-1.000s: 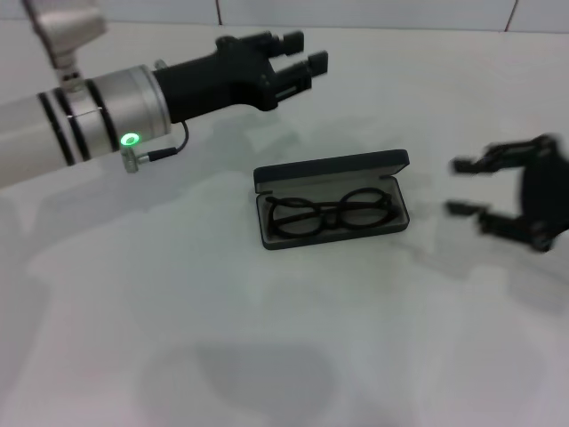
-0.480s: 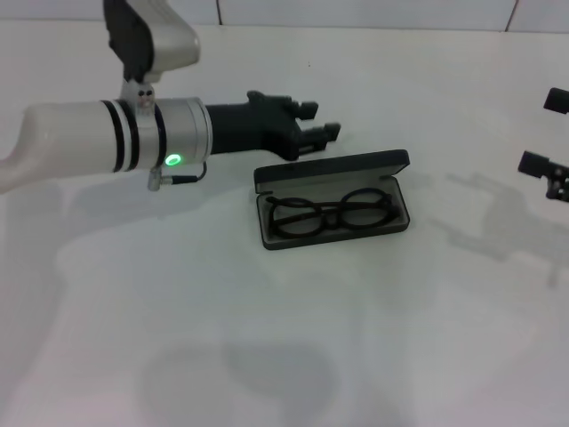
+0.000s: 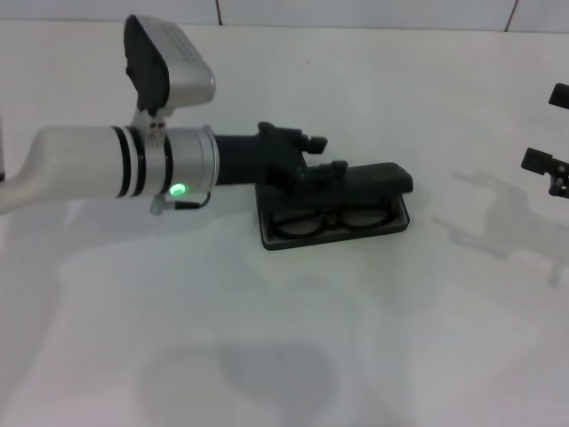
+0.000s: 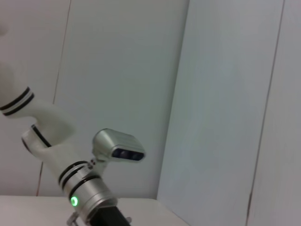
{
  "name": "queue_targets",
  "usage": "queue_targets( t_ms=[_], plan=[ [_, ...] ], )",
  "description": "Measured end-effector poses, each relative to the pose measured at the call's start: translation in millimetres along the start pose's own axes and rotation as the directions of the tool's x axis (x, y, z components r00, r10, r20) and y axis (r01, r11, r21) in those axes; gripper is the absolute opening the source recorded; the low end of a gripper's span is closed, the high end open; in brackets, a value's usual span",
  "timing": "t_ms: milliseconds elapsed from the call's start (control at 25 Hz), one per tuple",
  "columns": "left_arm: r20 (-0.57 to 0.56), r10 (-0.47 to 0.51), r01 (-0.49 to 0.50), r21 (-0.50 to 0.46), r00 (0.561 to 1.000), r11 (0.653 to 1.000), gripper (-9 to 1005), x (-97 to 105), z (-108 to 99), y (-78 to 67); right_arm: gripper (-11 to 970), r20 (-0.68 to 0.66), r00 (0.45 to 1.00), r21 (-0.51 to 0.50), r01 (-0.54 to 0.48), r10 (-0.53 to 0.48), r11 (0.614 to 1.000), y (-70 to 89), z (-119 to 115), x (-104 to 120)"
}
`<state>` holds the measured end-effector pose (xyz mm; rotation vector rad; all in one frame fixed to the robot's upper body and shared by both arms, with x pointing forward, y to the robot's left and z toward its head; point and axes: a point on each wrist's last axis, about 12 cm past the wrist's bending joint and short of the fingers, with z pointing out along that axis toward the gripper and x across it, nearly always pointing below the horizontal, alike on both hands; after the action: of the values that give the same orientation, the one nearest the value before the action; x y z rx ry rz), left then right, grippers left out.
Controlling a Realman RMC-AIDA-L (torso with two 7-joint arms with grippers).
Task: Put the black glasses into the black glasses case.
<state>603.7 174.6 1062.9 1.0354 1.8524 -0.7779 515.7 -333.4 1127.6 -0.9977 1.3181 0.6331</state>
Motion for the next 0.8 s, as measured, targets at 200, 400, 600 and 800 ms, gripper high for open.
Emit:
queue_targets(
  t_ms=[200,400,600,800],
  plan=[
    [0.006,0.038,-0.038,0.017,0.999,0.999,513,12,0,-8.8,767,-0.009,1.0,0.007,-0.001,0.001,1.0,-1.0,2,1],
    [0.039,0.051,-0.052,0.037,0.998,0.998,514,13,-3,-12.2,767,-0.006,1.0,0.002,0.0,0.0,1.0,-1.7,4,0],
    [0.177,0.064,-0.083,0.101,0.982,0.991,514,8,-19,-18.9,768,-0.002,1.0,-0.038,-0.008,0.008,0.999,1.9,11,1],
    [0.32,0.054,-0.133,0.231,0.946,0.964,515,0,-54,-24.7,767,-0.003,1.0,-0.124,-0.015,0.015,0.992,6.3,29,1]
  ],
)
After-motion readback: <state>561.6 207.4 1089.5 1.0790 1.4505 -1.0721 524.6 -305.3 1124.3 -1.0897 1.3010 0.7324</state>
